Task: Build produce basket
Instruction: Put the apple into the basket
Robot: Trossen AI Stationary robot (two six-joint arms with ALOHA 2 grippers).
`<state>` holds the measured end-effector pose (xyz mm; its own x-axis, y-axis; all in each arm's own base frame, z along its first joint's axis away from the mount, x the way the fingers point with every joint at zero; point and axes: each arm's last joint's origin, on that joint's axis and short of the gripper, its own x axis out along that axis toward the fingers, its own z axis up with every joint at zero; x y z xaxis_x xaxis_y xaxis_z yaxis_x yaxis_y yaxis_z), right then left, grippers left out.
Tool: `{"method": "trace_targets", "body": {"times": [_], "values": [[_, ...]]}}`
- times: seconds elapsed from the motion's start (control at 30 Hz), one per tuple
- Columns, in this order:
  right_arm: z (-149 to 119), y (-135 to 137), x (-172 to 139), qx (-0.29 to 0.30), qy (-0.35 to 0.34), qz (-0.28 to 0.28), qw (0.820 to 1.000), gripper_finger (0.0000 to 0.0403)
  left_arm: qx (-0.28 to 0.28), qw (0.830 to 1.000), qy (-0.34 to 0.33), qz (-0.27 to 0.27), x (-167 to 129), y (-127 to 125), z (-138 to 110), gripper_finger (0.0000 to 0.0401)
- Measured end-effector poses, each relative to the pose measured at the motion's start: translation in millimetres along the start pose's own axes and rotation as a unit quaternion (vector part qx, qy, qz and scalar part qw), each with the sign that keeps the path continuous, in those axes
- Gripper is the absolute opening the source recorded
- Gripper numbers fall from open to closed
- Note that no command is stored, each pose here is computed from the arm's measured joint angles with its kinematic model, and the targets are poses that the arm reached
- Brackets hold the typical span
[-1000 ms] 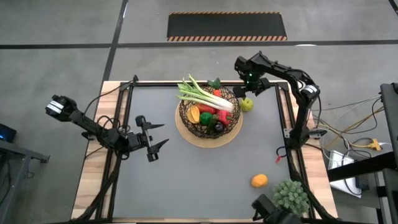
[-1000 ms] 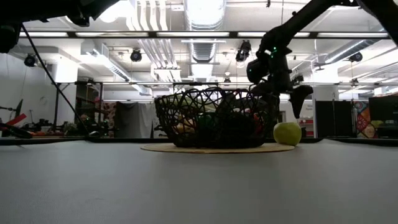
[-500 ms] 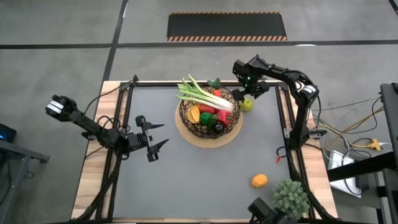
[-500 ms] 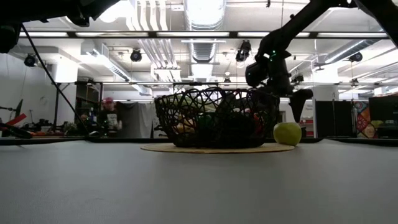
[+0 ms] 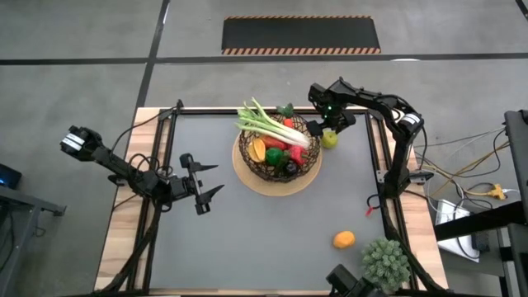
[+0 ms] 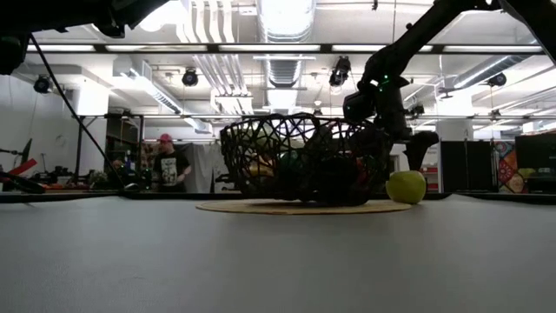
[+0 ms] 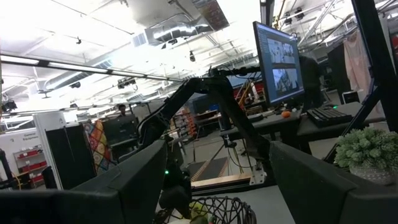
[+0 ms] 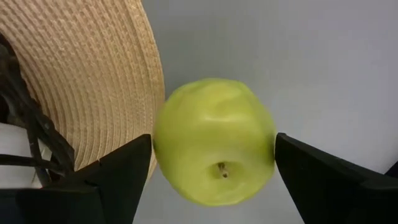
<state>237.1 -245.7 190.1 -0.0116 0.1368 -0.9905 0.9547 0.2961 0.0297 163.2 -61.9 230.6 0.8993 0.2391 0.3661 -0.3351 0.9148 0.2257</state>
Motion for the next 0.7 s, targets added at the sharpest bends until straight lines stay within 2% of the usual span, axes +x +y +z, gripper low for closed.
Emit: {"method": "trace_targets", "body": {"times": [0.4,0.7], "values": [[-2,0,-2,-0.001,-0.004,0.0,1.0,0.0254,-0.001,1.0,-0.001,0.001,0,0,0,0.0267],[-11,-4,-18,-0.001,-0.013,0.006,1.0,0.0255,-0.001,1.0,0.0,0.001,0,0,0,0.0267]]}}
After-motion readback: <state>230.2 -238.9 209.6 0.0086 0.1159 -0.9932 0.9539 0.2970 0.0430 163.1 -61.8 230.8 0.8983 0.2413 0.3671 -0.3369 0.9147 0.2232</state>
